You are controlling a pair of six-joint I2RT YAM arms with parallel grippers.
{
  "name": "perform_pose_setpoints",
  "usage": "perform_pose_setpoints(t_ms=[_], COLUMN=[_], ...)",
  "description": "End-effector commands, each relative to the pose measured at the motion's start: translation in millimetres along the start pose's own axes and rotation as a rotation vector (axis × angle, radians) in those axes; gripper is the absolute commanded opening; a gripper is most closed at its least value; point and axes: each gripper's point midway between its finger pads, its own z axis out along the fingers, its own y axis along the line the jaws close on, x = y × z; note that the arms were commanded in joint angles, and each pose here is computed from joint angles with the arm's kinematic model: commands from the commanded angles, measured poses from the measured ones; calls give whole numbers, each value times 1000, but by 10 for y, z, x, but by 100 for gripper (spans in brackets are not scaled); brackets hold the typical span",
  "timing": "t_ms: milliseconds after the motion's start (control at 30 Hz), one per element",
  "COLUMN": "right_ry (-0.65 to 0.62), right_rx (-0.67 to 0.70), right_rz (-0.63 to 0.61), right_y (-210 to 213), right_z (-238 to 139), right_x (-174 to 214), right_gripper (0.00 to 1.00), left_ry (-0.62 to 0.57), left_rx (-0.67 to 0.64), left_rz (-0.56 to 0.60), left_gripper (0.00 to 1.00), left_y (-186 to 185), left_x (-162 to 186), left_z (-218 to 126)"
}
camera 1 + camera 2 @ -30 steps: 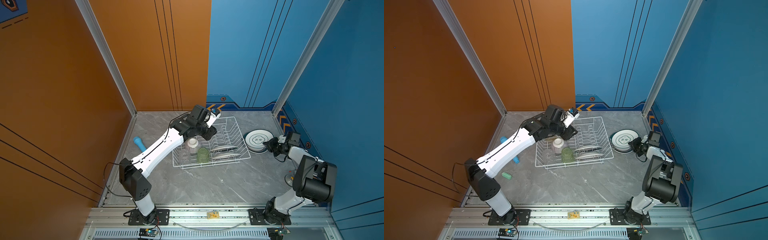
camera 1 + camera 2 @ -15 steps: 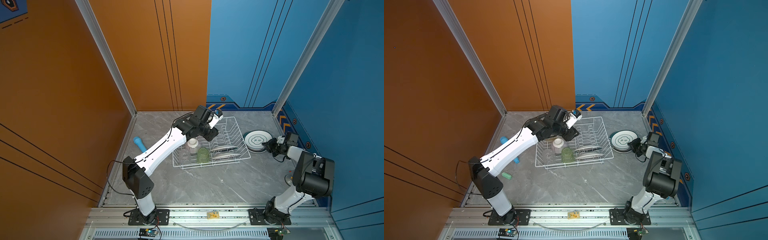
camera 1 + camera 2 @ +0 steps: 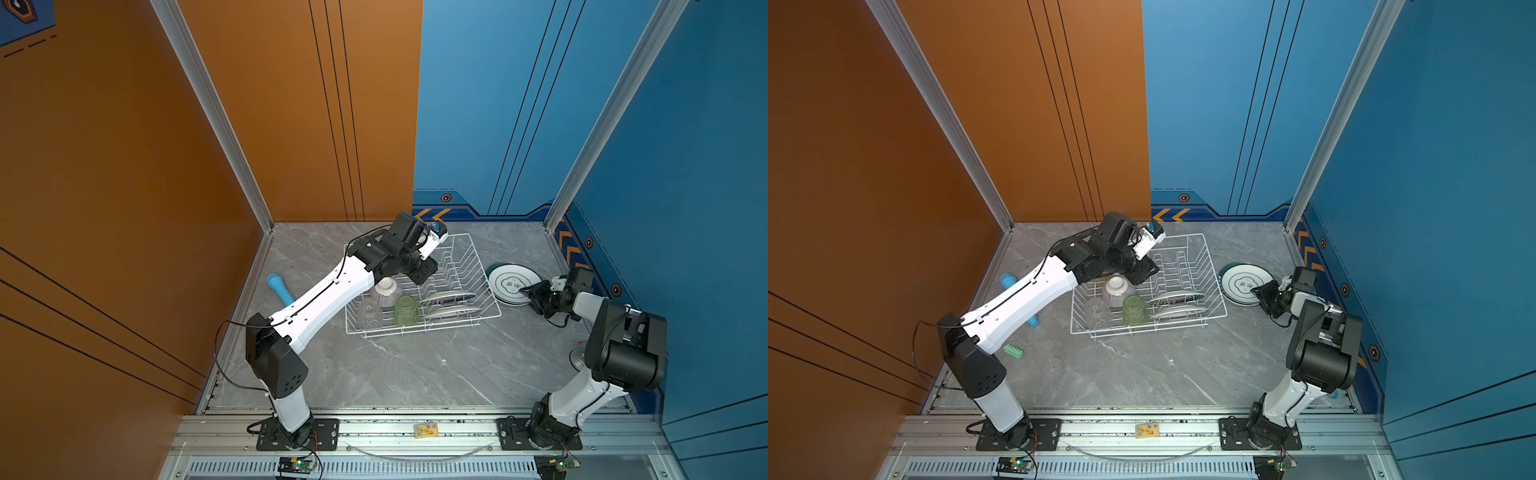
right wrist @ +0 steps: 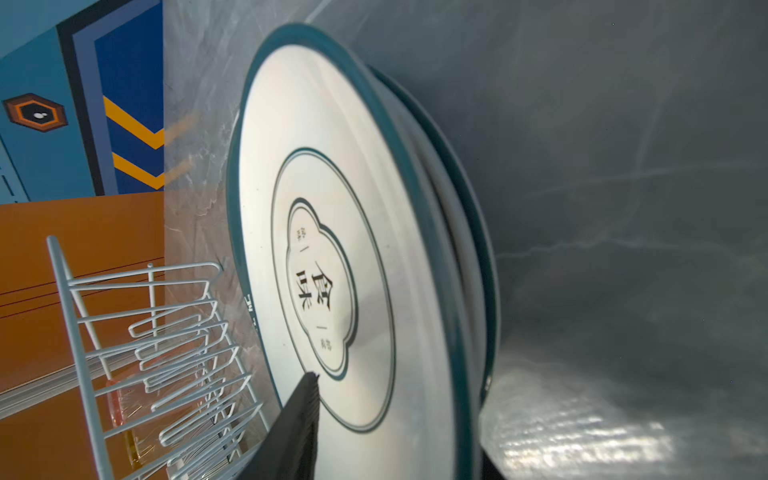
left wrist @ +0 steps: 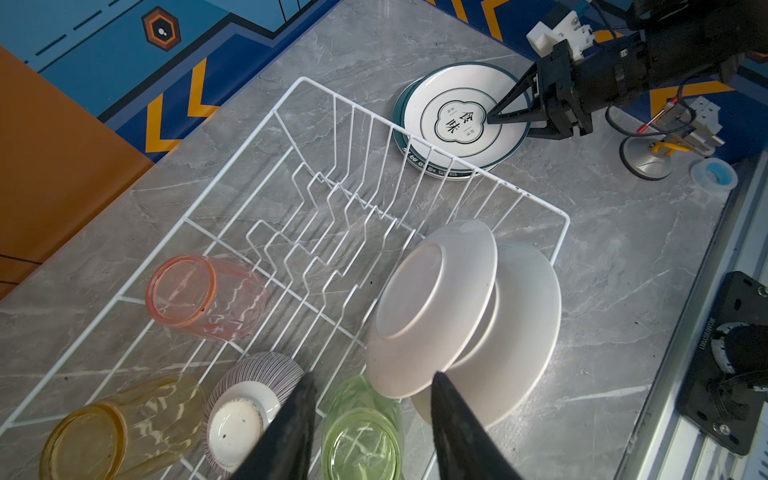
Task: Unload the mixed dishes from the dish rack
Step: 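Lower the white plate onto the plate stack with the right gripper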
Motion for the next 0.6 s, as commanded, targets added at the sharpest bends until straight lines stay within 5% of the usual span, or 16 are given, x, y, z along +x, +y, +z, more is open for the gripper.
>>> perform_pose_setpoints(t_ms=[0,567], right_ry=[13,20], right_rx=[60,243], right_rz=[-40,-183], right_y=[-51,-92], right_z=[-78,-280], right_x=[84,190], right_gripper=[43,50], left_ry=[17,58], left_rx=[-12,-24], left_rz=[32,62], left_gripper=[47,47], left_y=[-10,-53], left_x=[12,127], left_z=[3,95])
